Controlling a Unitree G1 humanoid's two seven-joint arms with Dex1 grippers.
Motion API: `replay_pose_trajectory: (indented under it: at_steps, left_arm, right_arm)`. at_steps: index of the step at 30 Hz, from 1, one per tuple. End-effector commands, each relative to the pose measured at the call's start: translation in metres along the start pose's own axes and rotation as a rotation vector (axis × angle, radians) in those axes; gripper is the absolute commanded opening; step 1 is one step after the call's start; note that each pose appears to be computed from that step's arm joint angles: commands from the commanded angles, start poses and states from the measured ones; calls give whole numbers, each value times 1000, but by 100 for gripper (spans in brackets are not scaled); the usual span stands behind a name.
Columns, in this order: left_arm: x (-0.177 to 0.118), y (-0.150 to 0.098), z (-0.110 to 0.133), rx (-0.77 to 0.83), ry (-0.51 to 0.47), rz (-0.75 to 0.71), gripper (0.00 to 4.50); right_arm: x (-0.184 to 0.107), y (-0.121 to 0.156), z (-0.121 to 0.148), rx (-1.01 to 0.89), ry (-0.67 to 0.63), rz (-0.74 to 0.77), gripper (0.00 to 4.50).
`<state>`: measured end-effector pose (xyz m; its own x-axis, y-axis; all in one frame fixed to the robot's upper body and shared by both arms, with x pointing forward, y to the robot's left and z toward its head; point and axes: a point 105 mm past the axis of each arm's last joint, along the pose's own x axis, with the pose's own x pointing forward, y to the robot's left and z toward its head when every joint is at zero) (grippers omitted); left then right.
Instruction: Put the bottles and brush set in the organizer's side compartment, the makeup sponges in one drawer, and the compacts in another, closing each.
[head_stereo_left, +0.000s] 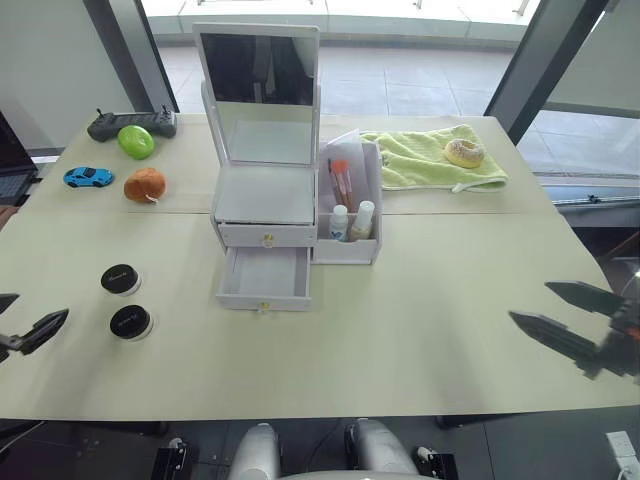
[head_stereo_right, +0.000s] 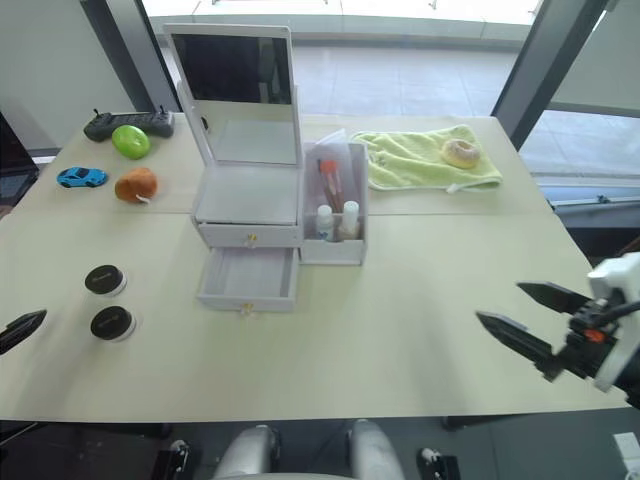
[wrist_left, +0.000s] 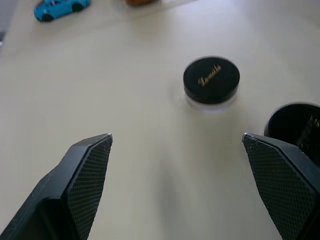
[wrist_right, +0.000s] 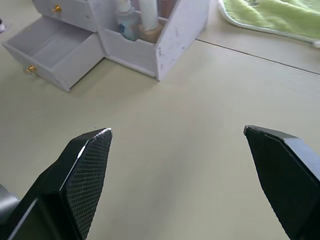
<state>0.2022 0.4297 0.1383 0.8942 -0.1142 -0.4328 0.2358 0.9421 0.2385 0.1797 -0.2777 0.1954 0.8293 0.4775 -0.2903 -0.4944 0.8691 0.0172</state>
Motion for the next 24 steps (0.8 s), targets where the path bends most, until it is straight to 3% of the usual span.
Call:
replay_pose_trajectory:
  at_steps: [1, 5, 16, 24]
  left_arm:
    - [-3, 10, 10, 34, 3, -23, 449]
    - [-4, 16, 7, 33, 25, -20, 449]
    - [1, 8, 11, 36, -4, -20, 449]
    - [13, -42, 13, -116, -140, 9, 449]
  right_arm:
    - [-26, -18, 5, -18, -70, -96, 450]
    - [-36, -24, -3, -42, -45, -143, 450]
    - [-17, -15, 6, -61, -65, -104, 450]
    - [41, 49, 41, -154, -82, 196, 450]
